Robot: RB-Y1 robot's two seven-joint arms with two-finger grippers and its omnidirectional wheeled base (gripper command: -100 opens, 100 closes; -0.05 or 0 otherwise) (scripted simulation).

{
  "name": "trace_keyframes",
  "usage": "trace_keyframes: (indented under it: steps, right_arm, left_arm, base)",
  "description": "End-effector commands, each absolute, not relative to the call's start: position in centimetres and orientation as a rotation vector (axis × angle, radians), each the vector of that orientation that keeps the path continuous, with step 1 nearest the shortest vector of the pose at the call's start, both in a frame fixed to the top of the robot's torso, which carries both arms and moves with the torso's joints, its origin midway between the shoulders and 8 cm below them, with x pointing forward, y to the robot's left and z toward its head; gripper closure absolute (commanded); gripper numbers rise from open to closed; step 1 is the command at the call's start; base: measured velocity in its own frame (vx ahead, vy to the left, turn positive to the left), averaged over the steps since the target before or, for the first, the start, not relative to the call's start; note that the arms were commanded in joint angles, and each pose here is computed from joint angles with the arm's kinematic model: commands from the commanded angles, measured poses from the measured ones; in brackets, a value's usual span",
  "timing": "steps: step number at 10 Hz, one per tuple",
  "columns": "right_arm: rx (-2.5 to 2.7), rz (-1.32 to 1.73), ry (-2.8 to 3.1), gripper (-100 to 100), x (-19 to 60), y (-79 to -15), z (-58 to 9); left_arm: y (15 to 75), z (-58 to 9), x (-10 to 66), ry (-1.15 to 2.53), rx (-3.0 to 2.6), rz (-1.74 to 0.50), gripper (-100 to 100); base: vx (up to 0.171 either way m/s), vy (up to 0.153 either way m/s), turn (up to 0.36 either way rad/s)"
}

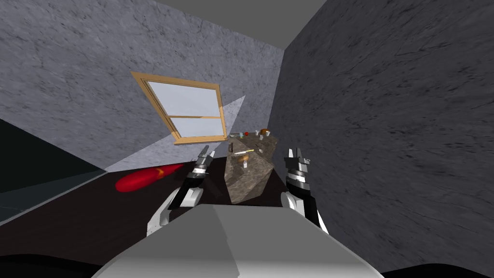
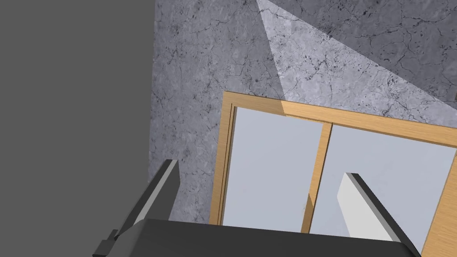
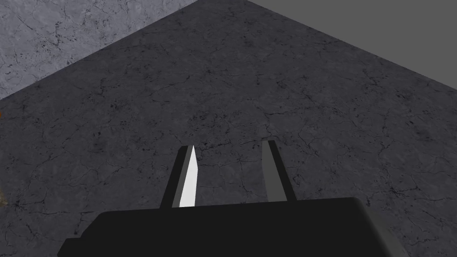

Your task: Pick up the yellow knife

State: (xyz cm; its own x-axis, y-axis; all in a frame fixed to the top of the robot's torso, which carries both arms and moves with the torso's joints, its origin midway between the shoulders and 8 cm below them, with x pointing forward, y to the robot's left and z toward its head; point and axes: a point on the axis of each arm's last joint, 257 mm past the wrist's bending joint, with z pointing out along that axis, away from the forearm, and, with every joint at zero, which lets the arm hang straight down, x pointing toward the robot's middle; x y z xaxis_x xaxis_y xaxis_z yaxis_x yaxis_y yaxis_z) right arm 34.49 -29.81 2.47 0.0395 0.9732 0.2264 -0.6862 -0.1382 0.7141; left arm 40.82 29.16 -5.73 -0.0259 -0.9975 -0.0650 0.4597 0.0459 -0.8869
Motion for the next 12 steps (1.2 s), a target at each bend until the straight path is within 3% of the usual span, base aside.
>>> trace_keyframes:
  steps: [1, 12]
  right_arm:
    - [0.824, 1.522, 0.459, 0, 34.5, -29.8, 2.5]
    - [0.824, 1.522, 0.459, 0, 34.5, -29.8, 2.5]
  left_arm:
    - [29.7, -6.5, 41.8, 0.934, -0.823, -1.372, -100]
    - [37.0, -15.4, 49.4, 1.160, -1.122, -1.207, -100]
  base:
    - [-0.026, 0.016, -0.080]
    - [-0.023, 0.005, -0.149]
